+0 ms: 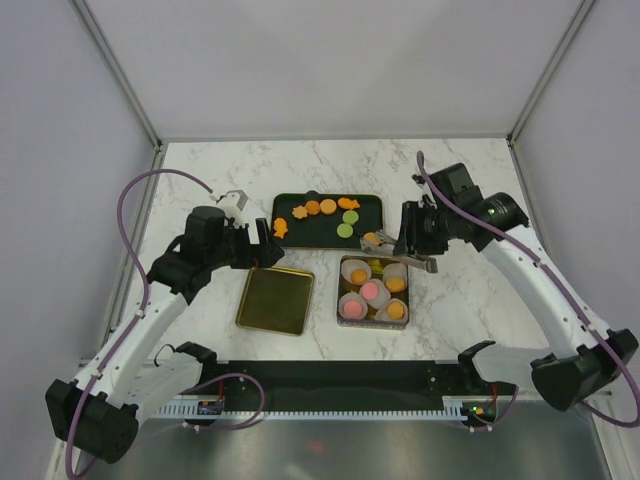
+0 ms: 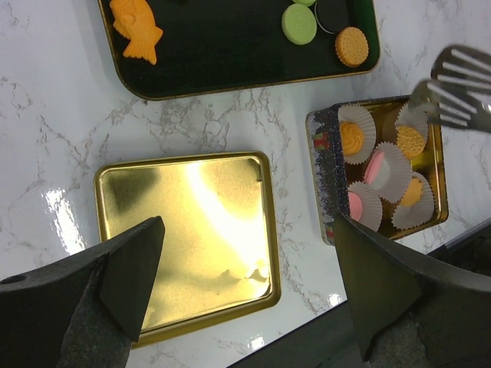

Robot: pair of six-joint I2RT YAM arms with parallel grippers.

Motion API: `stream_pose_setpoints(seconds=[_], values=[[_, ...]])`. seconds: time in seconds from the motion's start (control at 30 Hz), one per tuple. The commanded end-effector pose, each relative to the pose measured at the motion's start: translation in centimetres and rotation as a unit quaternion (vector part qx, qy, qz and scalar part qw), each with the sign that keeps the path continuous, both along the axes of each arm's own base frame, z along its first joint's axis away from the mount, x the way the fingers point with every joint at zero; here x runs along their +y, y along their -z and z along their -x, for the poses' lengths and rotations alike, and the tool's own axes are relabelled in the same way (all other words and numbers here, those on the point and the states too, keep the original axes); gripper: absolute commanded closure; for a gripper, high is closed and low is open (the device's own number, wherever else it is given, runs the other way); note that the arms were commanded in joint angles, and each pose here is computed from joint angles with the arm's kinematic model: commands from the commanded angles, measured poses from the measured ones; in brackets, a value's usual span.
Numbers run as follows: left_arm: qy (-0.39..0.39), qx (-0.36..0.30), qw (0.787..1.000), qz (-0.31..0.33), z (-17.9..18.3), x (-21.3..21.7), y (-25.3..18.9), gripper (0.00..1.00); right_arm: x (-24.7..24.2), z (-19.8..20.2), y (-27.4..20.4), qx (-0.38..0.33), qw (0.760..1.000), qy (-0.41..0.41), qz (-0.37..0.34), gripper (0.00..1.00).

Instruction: Pack the cookies

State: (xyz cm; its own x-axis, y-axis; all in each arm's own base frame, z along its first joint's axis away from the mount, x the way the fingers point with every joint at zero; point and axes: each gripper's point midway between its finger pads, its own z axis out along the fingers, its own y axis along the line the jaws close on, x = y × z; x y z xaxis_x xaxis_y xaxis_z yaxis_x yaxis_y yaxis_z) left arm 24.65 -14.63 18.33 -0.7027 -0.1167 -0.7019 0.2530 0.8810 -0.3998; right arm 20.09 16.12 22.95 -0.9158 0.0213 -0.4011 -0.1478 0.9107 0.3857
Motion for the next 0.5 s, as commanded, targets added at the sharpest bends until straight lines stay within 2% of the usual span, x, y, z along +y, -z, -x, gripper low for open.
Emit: stream_pose_setpoints(seconds=[0.0,0.13,0.27,0.33,0.47], values=[[0.014,-0.016,1.000,0.014,-0.4,-0.6,-0.9,0.00,0.1,-7.5,-1.9,-0.098,0.995,0.029,-0.004,0.53],[0.025,-0.002,0.999,0.020,-0.3,-1.1,-0.3,0.00,-2.5,-13.8,-2.1,-0.155,0.983,0.094,0.004,0.53],[0.032,0.001,0.999,0.026,-0.2,-1.4,-0.3,0.00,-8.0,-18.5,1.1,-0.162,0.970,0.179,0.035,0.54],[0.032,0.002,0.999,0.028,-0.1,-1.4,-0.2,0.00,-9.8,-20.1,2.4,-0.174,0.962,0.207,0.033,0.54],[0.039,0.006,0.999,0.033,0.0,-1.7,-0.1,0.00,-14.2,-22.3,5.7,-0.179,0.941,0.279,0.070,0.55]])
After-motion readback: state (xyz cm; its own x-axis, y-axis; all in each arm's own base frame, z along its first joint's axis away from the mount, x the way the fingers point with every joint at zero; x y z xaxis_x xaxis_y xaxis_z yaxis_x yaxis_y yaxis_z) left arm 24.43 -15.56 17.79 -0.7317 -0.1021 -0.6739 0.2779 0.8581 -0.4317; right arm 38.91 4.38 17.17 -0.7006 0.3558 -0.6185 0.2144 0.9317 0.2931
